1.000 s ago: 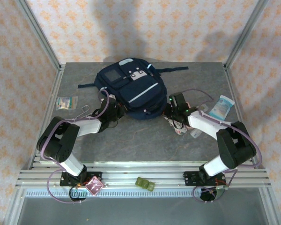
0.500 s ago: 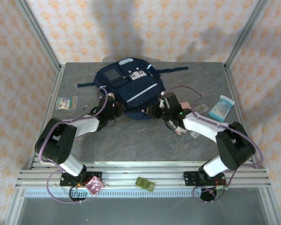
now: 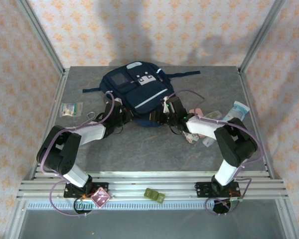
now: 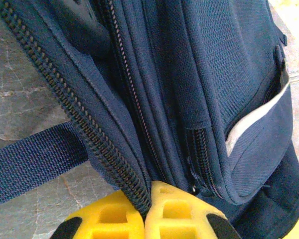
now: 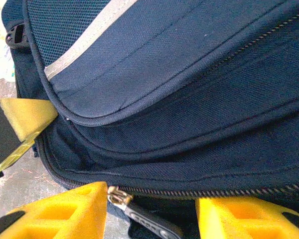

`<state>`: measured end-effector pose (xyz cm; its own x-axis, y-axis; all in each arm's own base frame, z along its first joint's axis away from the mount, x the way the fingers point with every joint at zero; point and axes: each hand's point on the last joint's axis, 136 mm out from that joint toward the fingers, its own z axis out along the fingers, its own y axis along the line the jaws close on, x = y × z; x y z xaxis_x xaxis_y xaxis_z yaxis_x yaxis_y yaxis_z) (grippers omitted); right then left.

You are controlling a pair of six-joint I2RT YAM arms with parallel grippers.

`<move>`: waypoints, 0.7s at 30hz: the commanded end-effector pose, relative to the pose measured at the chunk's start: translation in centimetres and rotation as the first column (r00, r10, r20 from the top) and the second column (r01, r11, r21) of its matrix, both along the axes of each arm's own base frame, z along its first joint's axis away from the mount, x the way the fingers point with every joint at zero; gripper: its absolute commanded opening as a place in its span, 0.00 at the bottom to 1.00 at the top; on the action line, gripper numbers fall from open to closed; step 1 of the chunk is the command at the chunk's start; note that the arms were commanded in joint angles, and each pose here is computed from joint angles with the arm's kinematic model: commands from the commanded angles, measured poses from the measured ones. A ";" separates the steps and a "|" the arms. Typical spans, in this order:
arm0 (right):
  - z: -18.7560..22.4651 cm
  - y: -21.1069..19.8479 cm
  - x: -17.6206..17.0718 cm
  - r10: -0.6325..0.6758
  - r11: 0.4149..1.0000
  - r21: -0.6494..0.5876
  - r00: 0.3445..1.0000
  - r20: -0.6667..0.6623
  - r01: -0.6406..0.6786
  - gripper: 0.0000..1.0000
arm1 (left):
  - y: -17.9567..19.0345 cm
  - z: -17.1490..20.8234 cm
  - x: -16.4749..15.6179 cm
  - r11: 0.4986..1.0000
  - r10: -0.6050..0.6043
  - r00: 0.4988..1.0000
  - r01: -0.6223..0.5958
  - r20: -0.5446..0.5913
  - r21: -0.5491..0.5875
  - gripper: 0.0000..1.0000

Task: Pack the student bag

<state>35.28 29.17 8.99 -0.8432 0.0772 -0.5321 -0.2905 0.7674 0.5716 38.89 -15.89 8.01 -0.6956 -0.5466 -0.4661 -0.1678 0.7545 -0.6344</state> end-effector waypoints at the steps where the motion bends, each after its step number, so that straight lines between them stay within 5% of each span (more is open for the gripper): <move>1: 0.5 1.3 0.6 0.054 0.998 0.030 0.998 0.032 -0.055 0.49 | -0.3 3.7 1.7 1.000 -0.004 0.995 0.007 0.104 -0.026 0.00; 4: -0.2 2.0 0.2 0.106 0.994 0.040 0.994 0.014 -0.106 0.48 | -0.4 3.7 1.8 1.000 -0.004 0.994 0.007 0.105 -0.030 0.00; 12: -0.4 2.9 -1.6 0.189 0.977 0.106 0.982 -0.006 -0.187 0.24 | -0.6 3.9 2.2 0.999 0.000 0.994 0.005 0.105 -0.040 0.00; 21: -2.4 2.3 -2.5 0.154 0.988 -0.005 0.988 -0.031 -0.155 0.24 | -0.6 4.0 2.4 0.999 0.001 0.994 0.004 0.106 -0.039 0.00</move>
<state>34.55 31.25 8.14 -0.8477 -0.0024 -0.5304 -0.3839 0.6928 0.6105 39.14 -15.65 8.24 -0.6974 -0.5499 -0.4596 -0.1819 0.7561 -0.6287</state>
